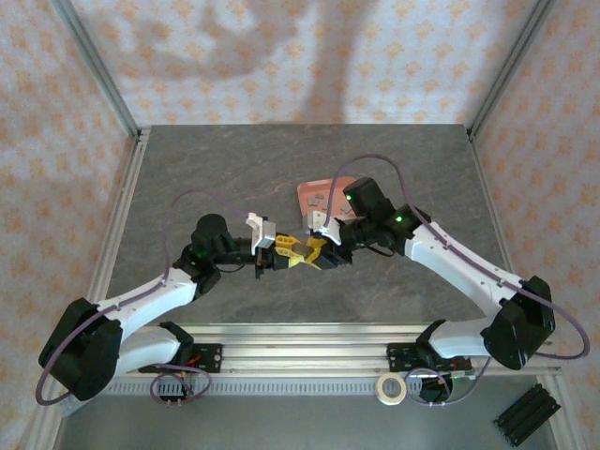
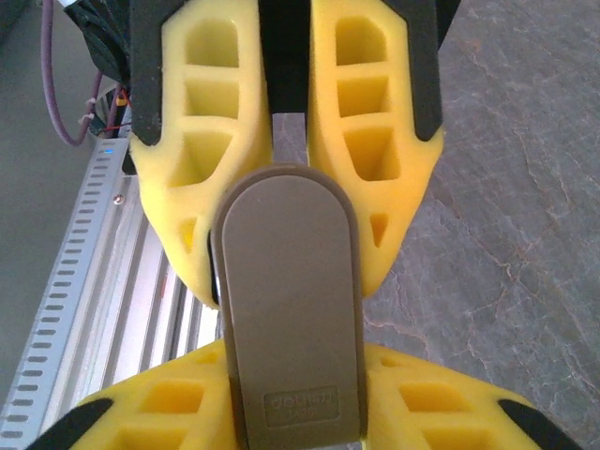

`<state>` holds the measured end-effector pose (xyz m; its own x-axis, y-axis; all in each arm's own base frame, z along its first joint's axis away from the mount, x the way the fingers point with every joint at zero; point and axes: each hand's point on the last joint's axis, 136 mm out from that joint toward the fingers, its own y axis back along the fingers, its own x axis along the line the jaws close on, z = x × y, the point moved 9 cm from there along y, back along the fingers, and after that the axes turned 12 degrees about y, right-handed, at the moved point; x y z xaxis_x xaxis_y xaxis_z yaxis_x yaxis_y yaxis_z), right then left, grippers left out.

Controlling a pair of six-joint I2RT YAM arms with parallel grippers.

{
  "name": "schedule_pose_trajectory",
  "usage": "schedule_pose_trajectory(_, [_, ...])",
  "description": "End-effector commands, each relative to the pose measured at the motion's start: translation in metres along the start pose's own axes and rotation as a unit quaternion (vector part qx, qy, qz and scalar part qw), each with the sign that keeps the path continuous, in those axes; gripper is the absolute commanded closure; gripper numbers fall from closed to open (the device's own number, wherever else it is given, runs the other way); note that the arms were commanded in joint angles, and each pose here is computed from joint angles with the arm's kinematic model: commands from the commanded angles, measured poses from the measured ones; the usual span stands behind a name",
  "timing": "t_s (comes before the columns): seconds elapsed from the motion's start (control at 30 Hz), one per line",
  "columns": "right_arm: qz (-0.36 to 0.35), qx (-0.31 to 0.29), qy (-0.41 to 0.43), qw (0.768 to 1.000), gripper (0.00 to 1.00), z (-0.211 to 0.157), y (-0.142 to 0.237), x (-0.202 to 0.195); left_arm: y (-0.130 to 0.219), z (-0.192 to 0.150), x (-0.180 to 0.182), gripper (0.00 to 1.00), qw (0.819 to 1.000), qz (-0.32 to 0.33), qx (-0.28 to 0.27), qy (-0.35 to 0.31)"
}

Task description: Load the staples into the stapler

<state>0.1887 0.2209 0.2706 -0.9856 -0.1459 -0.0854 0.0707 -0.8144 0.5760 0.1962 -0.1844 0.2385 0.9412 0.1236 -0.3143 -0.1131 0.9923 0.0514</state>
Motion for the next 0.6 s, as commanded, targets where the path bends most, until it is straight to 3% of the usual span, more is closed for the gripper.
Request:
schedule_pose_trajectory(0.0, [0.022,-0.024,0.003,0.999,0.65,0.011,0.002,0.002,-0.002,0.017,-0.002,1.00,0.999,-0.001,-0.026,-0.037])
schedule_pose_trajectory(0.07, [0.022,-0.024,0.004,0.999,0.68,0.011,0.002,0.002,-0.002,0.017,-0.002,1.00,0.999,-0.001,-0.027,-0.036])
schedule_pose_trajectory(0.2, [0.024,-0.025,0.007,0.999,0.81,0.011,0.003,0.003,-0.001,0.017,-0.002,1.00,0.999,0.003,-0.030,-0.032])
schedule_pose_trajectory(0.23, [0.021,-0.023,0.008,0.999,0.85,0.011,0.004,0.003,-0.001,0.017,-0.002,0.97,0.999,0.011,-0.033,-0.029])
schedule_pose_trajectory(0.4, [-0.028,-0.006,0.012,1.000,0.92,0.004,0.010,0.002,0.008,0.014,0.001,0.63,0.995,0.076,-0.057,-0.010])
schedule_pose_trajectory(0.57, [-0.084,0.000,0.014,0.996,0.95,-0.004,0.013,0.003,0.016,0.007,-0.002,0.57,0.992,0.117,-0.040,0.001])
